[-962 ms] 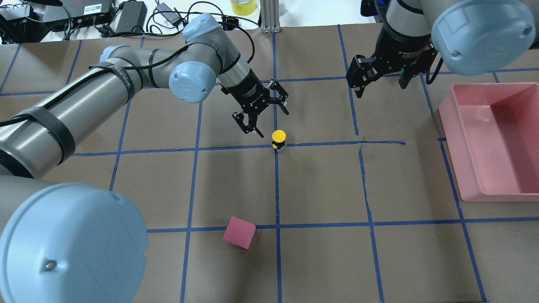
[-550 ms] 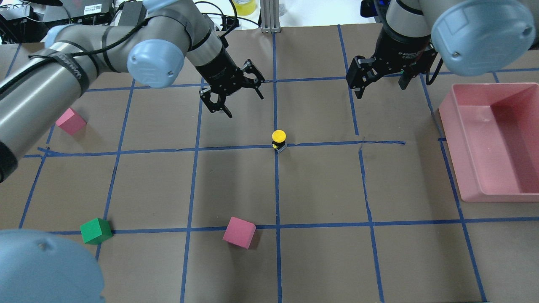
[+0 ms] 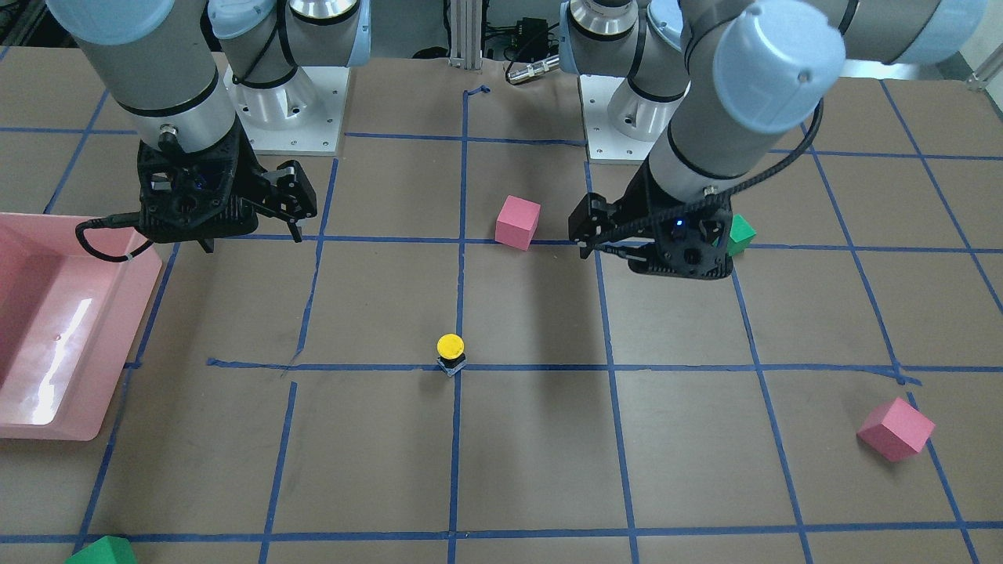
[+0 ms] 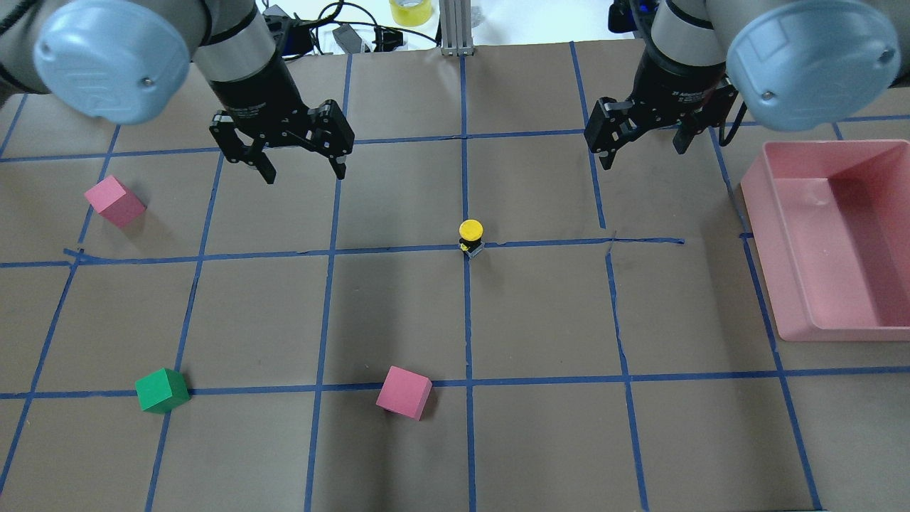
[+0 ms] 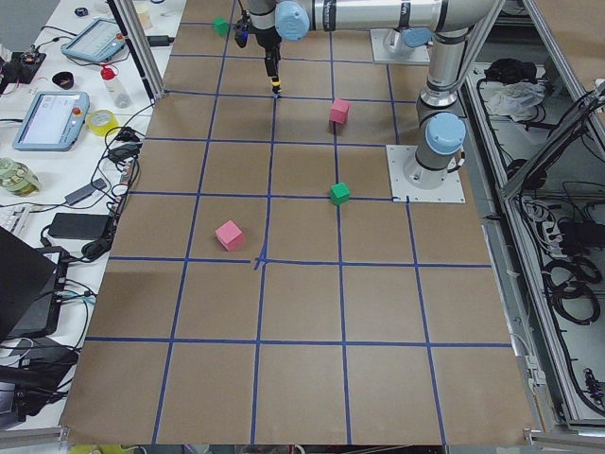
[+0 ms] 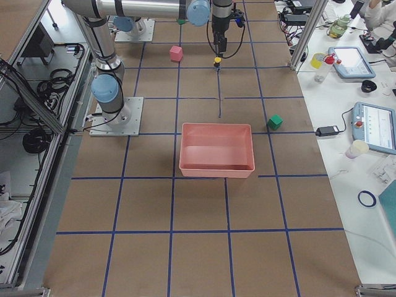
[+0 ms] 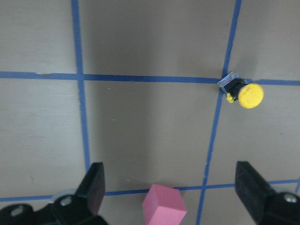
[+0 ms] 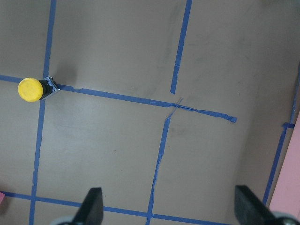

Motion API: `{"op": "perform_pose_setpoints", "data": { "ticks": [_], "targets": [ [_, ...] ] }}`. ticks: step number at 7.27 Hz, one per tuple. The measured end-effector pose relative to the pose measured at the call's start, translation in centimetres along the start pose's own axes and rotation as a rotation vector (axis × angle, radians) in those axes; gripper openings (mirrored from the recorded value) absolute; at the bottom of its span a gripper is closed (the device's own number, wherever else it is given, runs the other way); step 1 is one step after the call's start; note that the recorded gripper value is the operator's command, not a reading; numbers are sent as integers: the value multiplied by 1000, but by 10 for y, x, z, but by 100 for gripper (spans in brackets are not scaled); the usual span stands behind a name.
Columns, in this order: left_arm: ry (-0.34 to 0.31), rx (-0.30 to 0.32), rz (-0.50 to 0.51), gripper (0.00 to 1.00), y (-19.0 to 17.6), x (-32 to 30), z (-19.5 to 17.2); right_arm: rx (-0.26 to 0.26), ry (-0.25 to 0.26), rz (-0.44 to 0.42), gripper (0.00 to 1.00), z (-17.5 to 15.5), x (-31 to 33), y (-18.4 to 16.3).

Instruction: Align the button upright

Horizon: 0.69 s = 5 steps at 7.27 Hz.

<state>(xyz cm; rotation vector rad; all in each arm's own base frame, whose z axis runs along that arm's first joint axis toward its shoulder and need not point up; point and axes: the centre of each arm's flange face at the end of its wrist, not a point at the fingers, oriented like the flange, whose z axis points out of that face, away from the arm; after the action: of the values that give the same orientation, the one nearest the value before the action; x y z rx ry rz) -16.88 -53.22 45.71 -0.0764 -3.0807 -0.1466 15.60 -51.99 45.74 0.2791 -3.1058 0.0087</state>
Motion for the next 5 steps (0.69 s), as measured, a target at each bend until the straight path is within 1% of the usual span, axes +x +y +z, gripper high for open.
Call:
{"op": "perform_pose_setpoints", "data": {
  "ticks": [1, 2, 3, 5],
  "targets": [
    [-24, 35, 34, 100, 20, -2, -23, -1, 0, 0, 100, 1, 0, 0],
    [-31, 62, 92, 100, 37, -2, -38, -4, 0, 1, 100, 2, 0, 1],
    [-32, 81, 145, 100, 51, -1, -48, -5, 0, 1, 100, 2, 0, 1],
    [-37, 110, 177, 100, 62, -1, -55, -5, 1, 0, 100, 2, 0, 1]
  ]
}}
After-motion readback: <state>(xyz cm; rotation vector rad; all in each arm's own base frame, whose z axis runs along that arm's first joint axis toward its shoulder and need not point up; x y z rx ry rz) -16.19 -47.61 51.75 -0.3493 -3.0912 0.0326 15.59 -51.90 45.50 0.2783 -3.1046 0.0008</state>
